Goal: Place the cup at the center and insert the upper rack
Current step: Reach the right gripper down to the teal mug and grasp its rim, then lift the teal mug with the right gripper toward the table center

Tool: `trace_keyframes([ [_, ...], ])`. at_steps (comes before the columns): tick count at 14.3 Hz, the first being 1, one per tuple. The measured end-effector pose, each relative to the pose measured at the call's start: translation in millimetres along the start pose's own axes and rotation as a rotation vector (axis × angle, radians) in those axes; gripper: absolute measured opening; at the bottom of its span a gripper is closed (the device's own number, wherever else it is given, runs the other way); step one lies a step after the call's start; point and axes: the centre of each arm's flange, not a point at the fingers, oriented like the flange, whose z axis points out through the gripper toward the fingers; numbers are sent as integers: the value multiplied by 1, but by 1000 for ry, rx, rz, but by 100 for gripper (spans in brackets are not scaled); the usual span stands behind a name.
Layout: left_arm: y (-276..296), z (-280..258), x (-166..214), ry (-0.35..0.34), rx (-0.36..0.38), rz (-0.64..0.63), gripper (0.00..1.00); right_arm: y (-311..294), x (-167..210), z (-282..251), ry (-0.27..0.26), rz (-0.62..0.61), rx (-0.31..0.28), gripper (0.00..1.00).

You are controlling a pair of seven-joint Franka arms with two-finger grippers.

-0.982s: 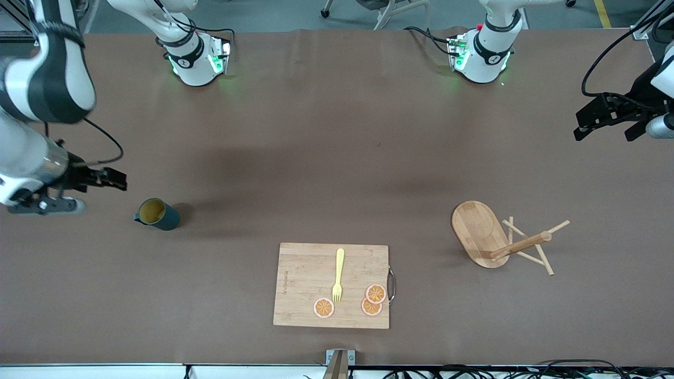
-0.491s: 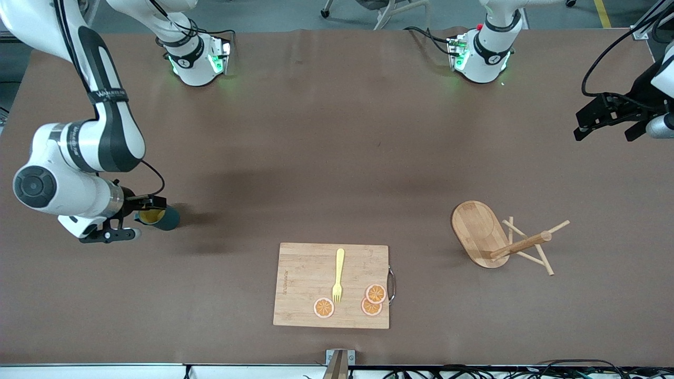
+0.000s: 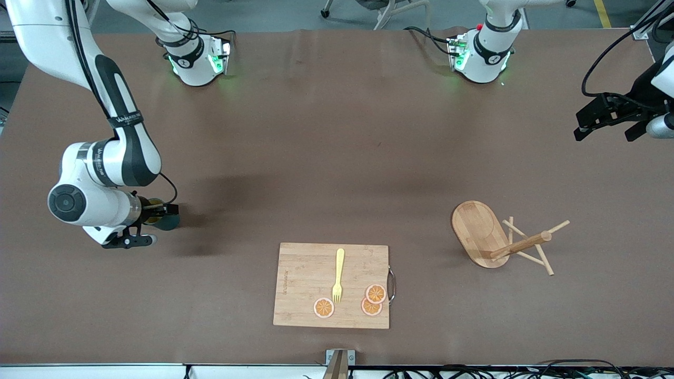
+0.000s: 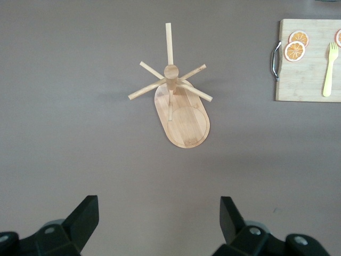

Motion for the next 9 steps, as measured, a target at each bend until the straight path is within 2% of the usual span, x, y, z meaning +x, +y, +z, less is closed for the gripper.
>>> trace_keyframes([
  [1,0,0,0,0,0,0,100,0,0,4,-7,-1,0,96],
  [2,0,0,0,0,0,0,100,-1,-1,7,-13,-1,1,91],
  [3,0,0,0,0,0,0,100,-1,-3,10,-21,-1,1,90],
  [4,0,0,0,0,0,0,100,-1,-4,13,-27,-2,1,81],
  [5,0,0,0,0,0,0,100,-2,-5,16,-33,-3,2,78],
  [9,0,0,0,0,0,0,100,-3,-7,22,-45,-5,2,74],
])
